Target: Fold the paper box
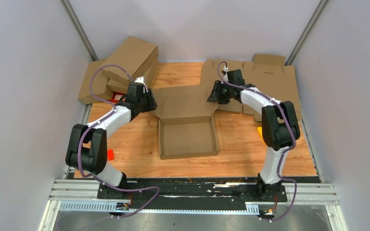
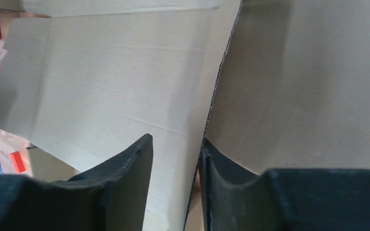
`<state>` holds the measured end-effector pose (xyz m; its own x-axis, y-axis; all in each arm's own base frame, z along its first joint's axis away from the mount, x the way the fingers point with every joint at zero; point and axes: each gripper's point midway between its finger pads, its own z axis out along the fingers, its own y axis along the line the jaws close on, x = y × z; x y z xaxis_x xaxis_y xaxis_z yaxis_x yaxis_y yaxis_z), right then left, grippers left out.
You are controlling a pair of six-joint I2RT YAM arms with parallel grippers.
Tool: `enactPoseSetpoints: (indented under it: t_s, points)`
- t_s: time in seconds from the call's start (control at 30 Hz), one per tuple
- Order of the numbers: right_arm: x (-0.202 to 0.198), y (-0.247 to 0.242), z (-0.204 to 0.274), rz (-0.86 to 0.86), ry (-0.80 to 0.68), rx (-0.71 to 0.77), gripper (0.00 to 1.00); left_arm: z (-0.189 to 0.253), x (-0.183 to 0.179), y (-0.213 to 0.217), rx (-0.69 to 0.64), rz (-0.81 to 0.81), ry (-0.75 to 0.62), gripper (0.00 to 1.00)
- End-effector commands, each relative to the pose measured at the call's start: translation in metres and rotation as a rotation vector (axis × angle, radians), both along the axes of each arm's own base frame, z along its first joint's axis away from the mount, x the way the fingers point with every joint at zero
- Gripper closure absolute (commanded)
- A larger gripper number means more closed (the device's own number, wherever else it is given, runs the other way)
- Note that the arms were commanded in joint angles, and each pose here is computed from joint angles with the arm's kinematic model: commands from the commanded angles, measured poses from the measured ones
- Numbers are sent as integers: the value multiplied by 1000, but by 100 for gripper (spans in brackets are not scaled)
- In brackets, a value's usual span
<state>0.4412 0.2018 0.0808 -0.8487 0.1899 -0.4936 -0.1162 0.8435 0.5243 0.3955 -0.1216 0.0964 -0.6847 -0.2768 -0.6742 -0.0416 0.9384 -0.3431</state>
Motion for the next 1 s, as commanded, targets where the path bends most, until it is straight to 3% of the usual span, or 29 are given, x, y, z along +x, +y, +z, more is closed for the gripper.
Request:
enactPoseSetpoints:
  t_s: [0.0,0.07,0.1,0.13,0.37,0.73,0.97]
  points:
    - [2,26,27,97,-75,-5,68,19,6,-7,-16,-54,-77,71]
    - [0,27,33,97,-100,-44,86,28,3,-7,5,-60,-104,93]
    - [-1,27,39,98,-120,-60,94,33,1,-9,21,-66,-119,100]
    - [-2,27,45,97,-145,-78,99,38,-1,-11,40,-74,-134,100]
    - [-17,23,99,65,-371,-161,100,66,-17,-25,163,-97,-268,100]
    - [-66,-8,138,-51,-679,-156,100,88,-49,-62,55,-178,-504,100]
    - [-76,-15,127,-64,-672,-170,95,108,-62,-65,-40,-169,-653,100]
